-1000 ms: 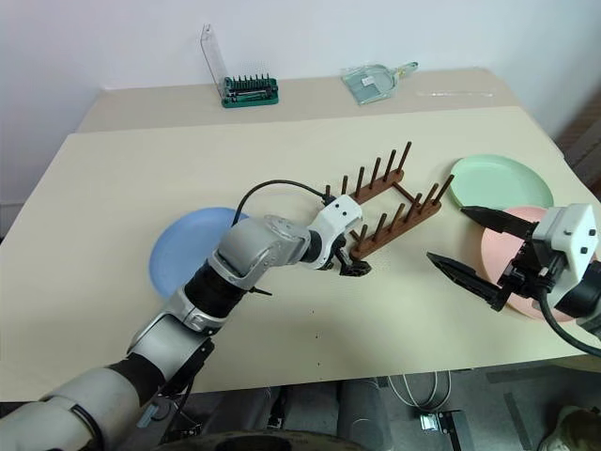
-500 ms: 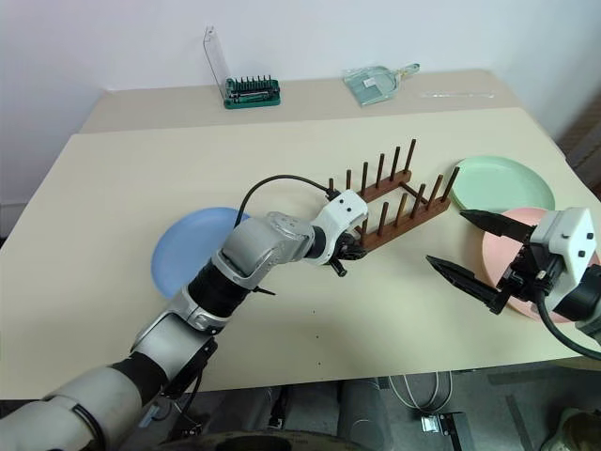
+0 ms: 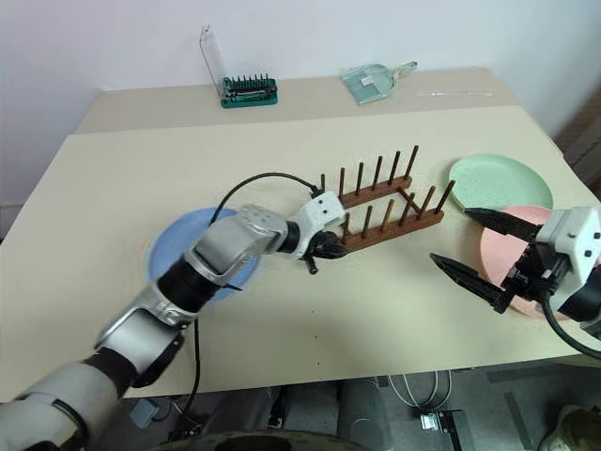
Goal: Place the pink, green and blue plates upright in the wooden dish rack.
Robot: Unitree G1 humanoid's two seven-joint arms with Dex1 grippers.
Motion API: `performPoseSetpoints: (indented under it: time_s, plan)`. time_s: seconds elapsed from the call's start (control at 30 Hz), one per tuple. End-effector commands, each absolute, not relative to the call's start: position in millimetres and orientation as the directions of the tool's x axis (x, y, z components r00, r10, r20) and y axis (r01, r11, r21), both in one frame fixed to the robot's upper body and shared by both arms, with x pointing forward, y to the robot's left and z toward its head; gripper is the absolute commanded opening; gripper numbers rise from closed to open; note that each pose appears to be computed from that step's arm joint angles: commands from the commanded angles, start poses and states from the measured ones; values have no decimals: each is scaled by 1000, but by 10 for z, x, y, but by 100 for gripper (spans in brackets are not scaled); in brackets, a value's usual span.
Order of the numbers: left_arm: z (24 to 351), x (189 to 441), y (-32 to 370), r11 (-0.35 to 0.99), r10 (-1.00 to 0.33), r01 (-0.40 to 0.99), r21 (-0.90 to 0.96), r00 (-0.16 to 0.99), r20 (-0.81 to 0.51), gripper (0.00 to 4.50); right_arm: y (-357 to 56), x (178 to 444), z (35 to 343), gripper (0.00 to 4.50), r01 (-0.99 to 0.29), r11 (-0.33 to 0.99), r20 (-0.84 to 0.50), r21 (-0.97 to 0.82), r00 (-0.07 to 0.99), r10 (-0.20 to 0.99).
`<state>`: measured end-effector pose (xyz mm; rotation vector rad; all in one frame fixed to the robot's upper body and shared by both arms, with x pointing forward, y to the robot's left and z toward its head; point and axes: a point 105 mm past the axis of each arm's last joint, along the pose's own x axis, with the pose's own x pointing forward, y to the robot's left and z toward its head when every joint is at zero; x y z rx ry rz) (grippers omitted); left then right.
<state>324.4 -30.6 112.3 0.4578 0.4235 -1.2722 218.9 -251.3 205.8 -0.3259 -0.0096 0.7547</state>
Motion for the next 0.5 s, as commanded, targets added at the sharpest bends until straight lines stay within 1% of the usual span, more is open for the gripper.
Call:
performPoseSetpoints:
  time_s: [0.03,0.13,0.2,0.3,0.5]
  plan:
    - [1268,3231,-357,84,-841,968,238,197,-503,79,-2475,2152,2178,450,-679,657,-87,-329,714,694]
    - [1249,3232,-319,10,-859,969,246,134,-495,79,-2478,2161,2194,450,-678,656,-87,-331,715,694]
    - [1194,3264,-292,-27,-848,958,285,129,-513,79,-2469,2171,2202,450,-678,656,-86,-332,714,695]
    - [1120,3332,-274,-3,-833,959,284,155,-532,79,-2465,2170,2211,450,-678,655,-85,-333,714,695]
    - [1029,3312,-292,15,-825,968,251,154,-543,79,-2475,2162,2207,450,-675,657,-90,-335,717,691]
